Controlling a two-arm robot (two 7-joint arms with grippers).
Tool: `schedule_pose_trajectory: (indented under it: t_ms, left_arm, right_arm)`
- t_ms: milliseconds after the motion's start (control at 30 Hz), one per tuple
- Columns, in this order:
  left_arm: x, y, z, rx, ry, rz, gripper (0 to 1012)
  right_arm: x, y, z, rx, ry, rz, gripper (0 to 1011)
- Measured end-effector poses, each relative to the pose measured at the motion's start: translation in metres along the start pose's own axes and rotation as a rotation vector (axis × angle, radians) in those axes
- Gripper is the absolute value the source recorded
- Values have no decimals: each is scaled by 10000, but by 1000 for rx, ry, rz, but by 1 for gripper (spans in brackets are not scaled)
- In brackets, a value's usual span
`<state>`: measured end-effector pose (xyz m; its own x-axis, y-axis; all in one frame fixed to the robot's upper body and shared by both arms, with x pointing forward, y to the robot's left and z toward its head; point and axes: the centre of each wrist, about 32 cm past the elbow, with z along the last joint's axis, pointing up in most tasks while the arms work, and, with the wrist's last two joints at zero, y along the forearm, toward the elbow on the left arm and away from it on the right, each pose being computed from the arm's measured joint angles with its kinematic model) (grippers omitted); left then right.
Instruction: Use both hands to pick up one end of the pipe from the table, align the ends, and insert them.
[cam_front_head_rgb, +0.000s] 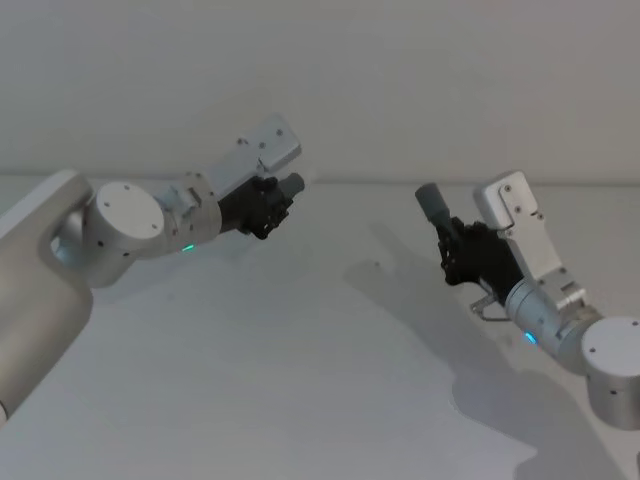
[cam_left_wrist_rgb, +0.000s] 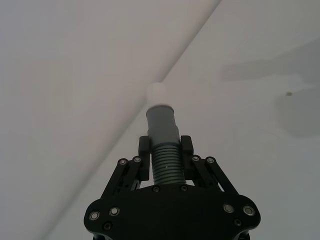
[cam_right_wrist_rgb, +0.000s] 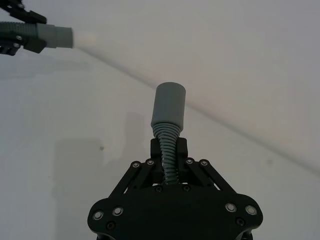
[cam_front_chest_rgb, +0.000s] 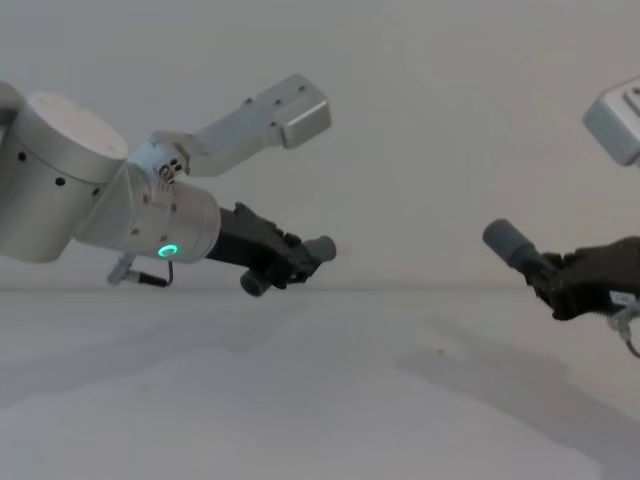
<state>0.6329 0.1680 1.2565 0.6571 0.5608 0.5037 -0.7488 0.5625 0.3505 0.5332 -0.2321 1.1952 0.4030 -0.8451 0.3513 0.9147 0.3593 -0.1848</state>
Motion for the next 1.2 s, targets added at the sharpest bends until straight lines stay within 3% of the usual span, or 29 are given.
schedule_pose_trajectory:
  t_ms: [67, 100, 233, 267, 367, 400, 500, 533, 567, 600, 667, 733, 767, 867, 967, 1133, 1167, 1200]
  left_arm:
    - [15, -1, 23, -3, -35, 3, 342]
    - [18, -4, 39, -4, -71, 3, 342]
    - [32, -4, 78, -10, -141, 6, 342]
    - [36, -3, 96, -14, -174, 7, 342]
    - [36, -3, 122, -22, -230, 9, 342]
    - [37, -1, 141, -28, -265, 10, 342]
    - [30, 0, 172, -42, -337, 12, 342]
    - [27, 4, 186, -50, -375, 15, 342]
    - [27, 4, 186, -50, -375, 15, 342]
    - [22, 7, 200, -58, -411, 16, 342]
    - [15, 10, 210, -65, -441, 17, 342]
    - [-1, 21, 228, -82, -512, 20, 342]
    - [-1, 21, 228, -82, -512, 20, 342]
    - [-30, 36, 247, -107, -602, 24, 342]
    - [-48, 49, 257, -122, -652, 27, 342]
    - [-101, 78, 273, -158, -770, 33, 342]
    - [-119, 86, 275, -169, -806, 35, 342]
    - [-119, 86, 275, -169, -806, 35, 342]
  right_arm:
    - [42, 2, -25, 32, -36, 2, 142]
    - [55, 2, -36, 39, -47, 3, 142]
    - [132, 4, -82, 89, -113, 10, 144]
    - [148, 5, -91, 98, -126, 11, 142]
    - [241, 10, -141, 145, -199, 19, 142]
    - [241, 10, -141, 145, -199, 19, 142]
    - [337, 16, -194, 184, -272, 29, 142]
    - [354, 17, -203, 195, -290, 31, 142]
    - [375, 19, -212, 203, -305, 33, 142]
    - [419, 22, -231, 221, -339, 38, 142]
    - [457, 24, -253, 233, -368, 43, 144]
    - [495, 27, -269, 246, -397, 48, 142]
    - [545, 29, -288, 256, -429, 52, 144]
    - [619, 33, -322, 278, -490, 64, 144]
    - [702, 39, -356, 293, -553, 75, 142]
    - [837, 47, -404, 311, -653, 93, 142]
    - [862, 49, -410, 312, -668, 95, 142]
    - [881, 50, -417, 313, -682, 98, 142]
